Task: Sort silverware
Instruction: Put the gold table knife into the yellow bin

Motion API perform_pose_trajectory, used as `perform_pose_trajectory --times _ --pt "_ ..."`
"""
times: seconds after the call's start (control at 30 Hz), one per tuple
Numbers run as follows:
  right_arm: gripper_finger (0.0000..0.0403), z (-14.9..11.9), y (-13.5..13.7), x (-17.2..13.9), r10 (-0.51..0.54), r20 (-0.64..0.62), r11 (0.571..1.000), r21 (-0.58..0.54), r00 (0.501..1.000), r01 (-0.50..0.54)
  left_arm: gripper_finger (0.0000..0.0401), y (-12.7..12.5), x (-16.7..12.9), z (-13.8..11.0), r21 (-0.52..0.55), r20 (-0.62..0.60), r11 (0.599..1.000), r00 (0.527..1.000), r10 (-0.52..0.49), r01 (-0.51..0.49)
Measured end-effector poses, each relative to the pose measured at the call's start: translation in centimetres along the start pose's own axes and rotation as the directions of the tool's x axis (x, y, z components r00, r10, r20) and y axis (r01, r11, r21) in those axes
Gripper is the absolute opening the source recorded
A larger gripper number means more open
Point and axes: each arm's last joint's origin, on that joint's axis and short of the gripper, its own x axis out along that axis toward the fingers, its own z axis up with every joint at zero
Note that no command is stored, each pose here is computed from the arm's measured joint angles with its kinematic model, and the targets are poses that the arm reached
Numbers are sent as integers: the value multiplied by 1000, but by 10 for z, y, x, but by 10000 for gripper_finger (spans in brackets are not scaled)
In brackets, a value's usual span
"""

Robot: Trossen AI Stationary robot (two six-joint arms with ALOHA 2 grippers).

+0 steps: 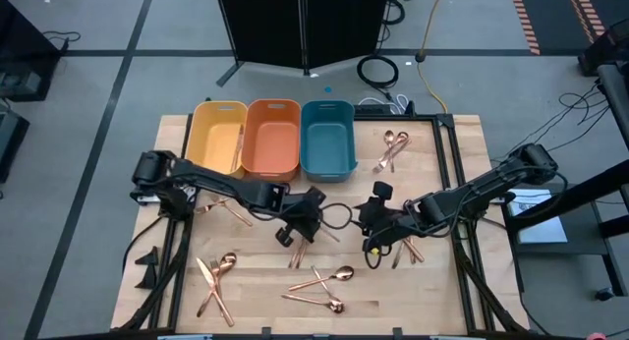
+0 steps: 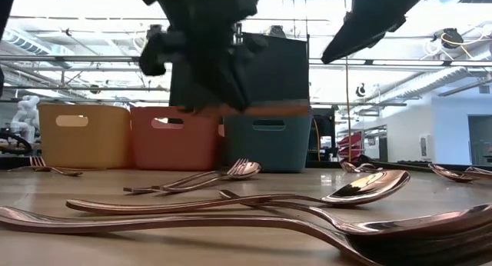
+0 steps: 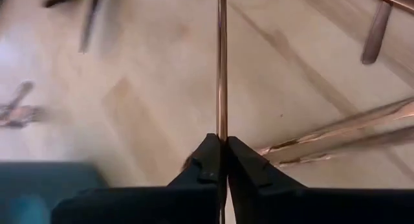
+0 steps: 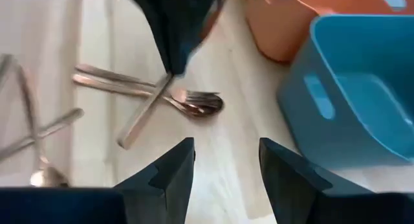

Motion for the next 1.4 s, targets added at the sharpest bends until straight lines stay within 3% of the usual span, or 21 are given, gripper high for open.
perform_pose_trajectory --times 0.17,0.3,0.43,0.57,0.77,0.97,1.23,1.4 --pt "164 -2 -1 0 -12 -13 1000 -5 1000 12 3 -2 -41 -11 8 -137 999 990 41 -41" --pt "164 -2 -1 0 -23 -10 1000 -3 1000 23 2 -10 -82 -29 29 -306 998 951 54 -48" --pt "164 -1 -1 0 -39 -1 999 -2 999 39 1 -16 -123 -51 70 -453 997 889 69 -42" --pt "164 -1 -1 0 -40 3 999 -2 999 40 1 -16 -152 -74 175 -598 985 793 111 -6" --pt "164 3 -1 0 -29 38 1000 6 999 29 0 1 -167 -105 236 -740 969 659 132 71" --pt "164 4 -1 0 -27 42 1000 -2 999 27 0 13 -179 -136 171 -830 971 555 50 167" --pt "164 4 -3 0 -89 58 996 -26 994 90 0 23 -198 -167 77 -848 979 529 -36 191" --pt "164 3 -3 0 -100 54 994 -35 993 102 0 27 -190 -184 23 -847 958 514 -133 285"
